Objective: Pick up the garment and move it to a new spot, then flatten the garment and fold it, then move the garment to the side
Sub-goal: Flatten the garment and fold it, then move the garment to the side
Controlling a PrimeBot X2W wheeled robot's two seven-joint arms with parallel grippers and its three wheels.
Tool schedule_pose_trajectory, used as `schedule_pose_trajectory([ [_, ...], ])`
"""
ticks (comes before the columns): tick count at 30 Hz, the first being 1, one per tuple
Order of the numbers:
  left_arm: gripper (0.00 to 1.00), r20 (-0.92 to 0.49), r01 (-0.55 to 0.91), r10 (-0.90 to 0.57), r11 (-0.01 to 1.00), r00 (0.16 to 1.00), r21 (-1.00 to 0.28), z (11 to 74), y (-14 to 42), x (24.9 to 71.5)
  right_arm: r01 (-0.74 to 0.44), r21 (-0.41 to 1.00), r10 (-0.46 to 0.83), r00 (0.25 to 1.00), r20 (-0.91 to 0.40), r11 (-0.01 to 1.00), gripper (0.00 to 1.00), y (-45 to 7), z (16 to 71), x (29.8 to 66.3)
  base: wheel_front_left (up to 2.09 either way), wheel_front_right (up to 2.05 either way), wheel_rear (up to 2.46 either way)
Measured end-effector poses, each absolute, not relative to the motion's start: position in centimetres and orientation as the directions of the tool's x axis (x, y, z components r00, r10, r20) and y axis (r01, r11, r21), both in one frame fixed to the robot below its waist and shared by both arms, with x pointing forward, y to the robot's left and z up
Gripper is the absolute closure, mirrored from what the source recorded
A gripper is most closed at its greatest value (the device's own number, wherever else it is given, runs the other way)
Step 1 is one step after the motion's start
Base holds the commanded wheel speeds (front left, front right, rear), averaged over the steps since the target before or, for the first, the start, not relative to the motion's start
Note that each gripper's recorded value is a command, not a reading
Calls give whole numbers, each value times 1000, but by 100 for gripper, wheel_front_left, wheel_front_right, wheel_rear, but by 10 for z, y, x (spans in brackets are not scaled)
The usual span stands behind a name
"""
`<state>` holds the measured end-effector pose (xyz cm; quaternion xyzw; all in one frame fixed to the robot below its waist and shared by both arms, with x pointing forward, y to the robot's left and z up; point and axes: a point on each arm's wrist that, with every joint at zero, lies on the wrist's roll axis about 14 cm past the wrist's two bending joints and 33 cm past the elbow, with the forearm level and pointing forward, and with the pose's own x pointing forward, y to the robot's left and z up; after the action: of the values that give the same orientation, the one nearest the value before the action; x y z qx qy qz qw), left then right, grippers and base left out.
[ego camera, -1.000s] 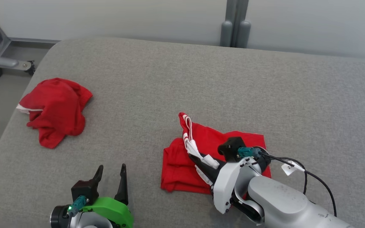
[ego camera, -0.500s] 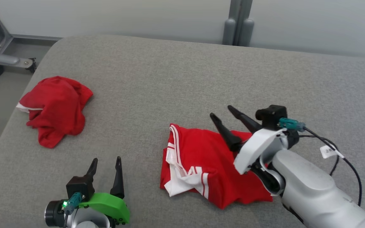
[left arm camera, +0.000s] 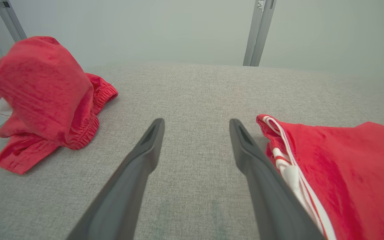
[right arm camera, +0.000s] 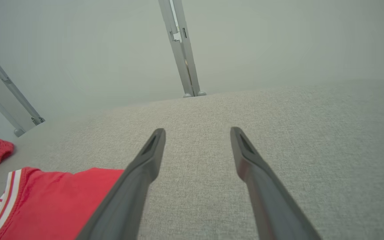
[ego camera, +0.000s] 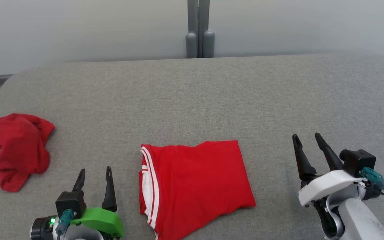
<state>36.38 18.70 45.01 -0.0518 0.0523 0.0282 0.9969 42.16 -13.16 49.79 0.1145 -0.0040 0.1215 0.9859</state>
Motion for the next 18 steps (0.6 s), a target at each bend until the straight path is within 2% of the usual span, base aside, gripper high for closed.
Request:
schedule_pose_trajectory([
  [7, 0, -97, -47, 38, 995, 995, -90, 453, 182, 361, -142, 216, 129, 989, 75, 966, 0, -161, 506, 396, 0, 0, 0],
  [18, 0, -96, -50, 42, 996, 995, -78, 451, 185, 344, -137, 189, 125, 990, 71, 972, 0, -160, 503, 369, 0, 0, 0],
])
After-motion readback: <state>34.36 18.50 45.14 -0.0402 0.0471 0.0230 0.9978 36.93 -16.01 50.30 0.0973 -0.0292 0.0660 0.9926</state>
